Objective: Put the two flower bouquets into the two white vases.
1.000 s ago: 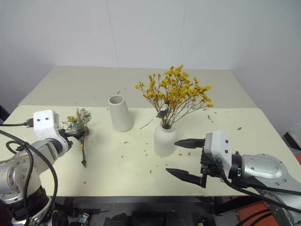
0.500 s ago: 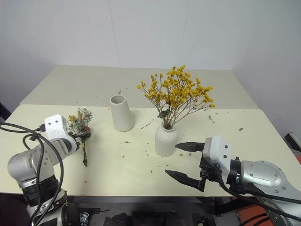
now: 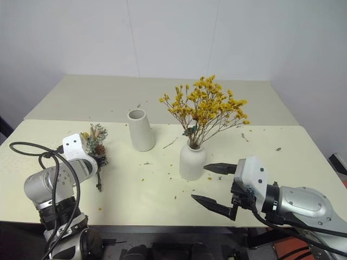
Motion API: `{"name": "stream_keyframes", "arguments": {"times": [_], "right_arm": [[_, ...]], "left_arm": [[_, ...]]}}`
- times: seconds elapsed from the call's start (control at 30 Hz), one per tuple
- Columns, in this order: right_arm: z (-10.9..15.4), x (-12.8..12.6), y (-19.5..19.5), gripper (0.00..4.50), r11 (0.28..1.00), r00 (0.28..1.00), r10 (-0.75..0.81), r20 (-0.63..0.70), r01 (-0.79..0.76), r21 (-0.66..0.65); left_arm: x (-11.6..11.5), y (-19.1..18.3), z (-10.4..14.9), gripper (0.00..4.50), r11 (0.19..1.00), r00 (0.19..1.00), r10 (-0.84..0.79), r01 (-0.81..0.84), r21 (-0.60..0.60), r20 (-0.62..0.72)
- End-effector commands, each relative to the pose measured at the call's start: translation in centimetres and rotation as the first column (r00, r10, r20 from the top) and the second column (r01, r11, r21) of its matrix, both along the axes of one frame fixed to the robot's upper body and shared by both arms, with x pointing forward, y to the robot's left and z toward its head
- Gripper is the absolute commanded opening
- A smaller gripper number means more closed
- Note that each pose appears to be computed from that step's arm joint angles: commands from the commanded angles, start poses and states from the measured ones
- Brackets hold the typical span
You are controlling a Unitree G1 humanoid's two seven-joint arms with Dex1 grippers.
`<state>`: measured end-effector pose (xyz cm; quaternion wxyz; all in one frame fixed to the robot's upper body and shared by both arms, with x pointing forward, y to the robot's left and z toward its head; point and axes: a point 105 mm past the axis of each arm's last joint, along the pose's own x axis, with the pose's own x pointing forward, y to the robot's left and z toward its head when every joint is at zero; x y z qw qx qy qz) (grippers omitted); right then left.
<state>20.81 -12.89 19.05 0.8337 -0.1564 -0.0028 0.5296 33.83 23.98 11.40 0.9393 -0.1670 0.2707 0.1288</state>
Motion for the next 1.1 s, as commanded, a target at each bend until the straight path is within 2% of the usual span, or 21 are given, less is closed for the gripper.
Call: {"name": "stream_keyframes", "arguments": {"times": [0.03,0.1,0.33,0.47,0.53,0.6,0.67,0.73,0.8,0.87,0.93,1.03,1.1], "right_arm": [[0.9,-0.5,0.3,4.50,1.000,0.999,0.013,0.050,-0.013,-0.003],[0.9,-0.5,0.3,4.50,1.000,0.999,0.016,0.052,-0.016,-0.006],[1.1,-0.4,0.2,4.50,1.000,0.998,0.020,0.061,-0.020,-0.008],[1.3,-0.4,0.1,4.50,1.000,0.997,0.017,0.069,-0.017,-0.004],[1.4,-0.4,0.1,4.50,1.000,0.997,0.014,0.075,-0.014,0.000],[1.6,-0.4,0.1,4.50,1.000,0.996,0.012,0.088,-0.012,0.003],[1.8,-0.4,0.2,4.50,1.000,0.995,0.014,0.096,-0.015,0.012],[1.9,-0.3,0.4,4.50,1.000,0.994,0.013,0.105,-0.015,0.019],[2.2,-0.2,0.6,4.50,0.999,0.994,0.005,0.107,-0.010,0.047],[2.4,-0.1,0.8,4.50,0.998,0.994,-0.002,0.108,-0.005,0.063],[2.4,-0.1,1.0,4.50,0.998,0.994,-0.009,0.111,0.001,0.069],[2.5,-0.3,1.4,4.50,0.996,0.993,-0.020,0.120,0.009,0.090],[2.5,-0.3,1.6,4.50,0.995,0.992,-0.031,0.124,0.019,0.098]], "left_arm": [[-0.1,0.4,1.0,0.60,1.000,1.000,0.009,-0.009,0.019,0.030],[0.2,0.6,1.5,0.02,0.999,0.999,0.001,-0.004,0.046,0.050],[0.8,0.9,3.0,0.02,0.996,0.993,0.024,-0.034,0.085,0.117],[1.4,1.9,6.1,0.02,0.975,0.960,0.048,-0.105,0.195,0.274],[2.1,2.0,10.4,0.02,0.962,0.882,-0.011,-0.119,0.246,0.471],[2.3,1.8,14.5,0.02,0.952,0.764,-0.102,-0.111,0.285,0.637],[2.3,1.6,17.3,0.02,0.954,0.658,-0.170,-0.078,0.291,0.733],[2.3,1.3,19.0,0.02,0.958,0.572,-0.216,-0.033,0.285,0.791],[2.2,0.5,21.6,0.02,0.953,0.410,-0.302,0.104,0.285,0.860],[2.1,0.0,23.6,0.02,0.933,0.261,-0.317,0.256,0.251,0.912],[2.3,-0.3,24.8,0.02,0.898,0.149,-0.327,0.356,0.258,0.933],[3.3,-1.1,26.3,0.02,0.820,0.009,-0.313,0.507,0.265,0.950],[3.8,-1.9,26.7,0.02,0.764,-0.055,-0.334,0.570,0.304,0.941]]}}
